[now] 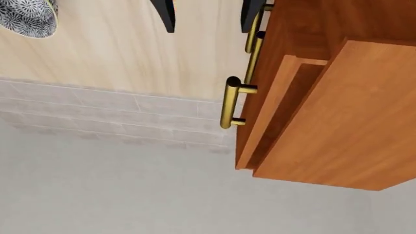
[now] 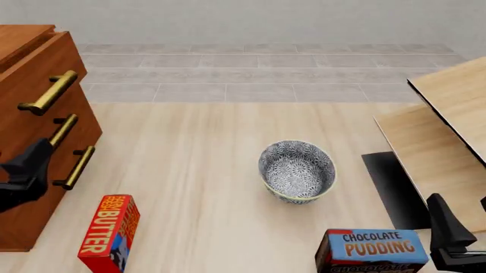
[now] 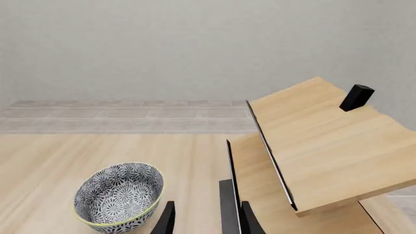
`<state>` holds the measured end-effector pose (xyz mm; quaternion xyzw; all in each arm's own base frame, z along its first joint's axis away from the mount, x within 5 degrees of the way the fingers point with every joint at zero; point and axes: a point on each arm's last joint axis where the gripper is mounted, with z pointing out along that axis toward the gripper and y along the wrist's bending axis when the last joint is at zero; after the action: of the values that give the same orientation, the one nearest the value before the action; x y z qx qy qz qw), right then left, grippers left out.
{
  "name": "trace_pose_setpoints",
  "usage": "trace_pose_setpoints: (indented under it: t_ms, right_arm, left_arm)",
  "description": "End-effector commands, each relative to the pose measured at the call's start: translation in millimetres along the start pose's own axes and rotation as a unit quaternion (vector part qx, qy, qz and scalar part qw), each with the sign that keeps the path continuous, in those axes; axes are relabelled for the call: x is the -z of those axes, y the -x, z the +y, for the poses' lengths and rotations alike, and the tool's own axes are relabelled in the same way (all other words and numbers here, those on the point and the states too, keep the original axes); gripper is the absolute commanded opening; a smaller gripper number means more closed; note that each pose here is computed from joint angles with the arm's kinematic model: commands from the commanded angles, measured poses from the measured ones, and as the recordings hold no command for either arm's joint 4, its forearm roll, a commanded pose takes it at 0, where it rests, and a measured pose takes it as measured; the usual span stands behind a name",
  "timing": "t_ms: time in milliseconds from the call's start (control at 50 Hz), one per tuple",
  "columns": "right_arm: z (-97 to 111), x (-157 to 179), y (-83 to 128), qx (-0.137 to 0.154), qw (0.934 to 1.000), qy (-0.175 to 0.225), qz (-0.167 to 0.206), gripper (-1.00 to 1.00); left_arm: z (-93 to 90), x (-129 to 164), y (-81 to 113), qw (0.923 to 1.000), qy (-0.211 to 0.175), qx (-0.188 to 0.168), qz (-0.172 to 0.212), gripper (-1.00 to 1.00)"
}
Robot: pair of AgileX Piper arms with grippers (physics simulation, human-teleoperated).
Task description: Close the top drawer of the cabinet and put the bowl on top of it.
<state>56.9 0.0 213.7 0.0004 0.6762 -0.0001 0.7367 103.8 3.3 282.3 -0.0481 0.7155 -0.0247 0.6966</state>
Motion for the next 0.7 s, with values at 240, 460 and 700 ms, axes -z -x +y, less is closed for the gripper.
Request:
trace_pose_setpoints:
  t_ms: [240,460,700]
  right_arm:
    - [0,0,0,0.000,1.0000,0.000,0.000,1.00]
    - [0,0,0,0.000,1.0000,0.000,0.000,1.00]
    - [0,0,0,0.000,1.0000,0.000,0.000,1.00]
  left_arm:
    - [3.1,-21,-6.9,0.9998,0.011,0.010,0.009,1.00]
    - [5.1,-28,-14.2,0.9998,0.015,0.010,0.009,1.00]
    - [10.8,-34,-20.9,0.9993,0.033,0.010,0.014,1.00]
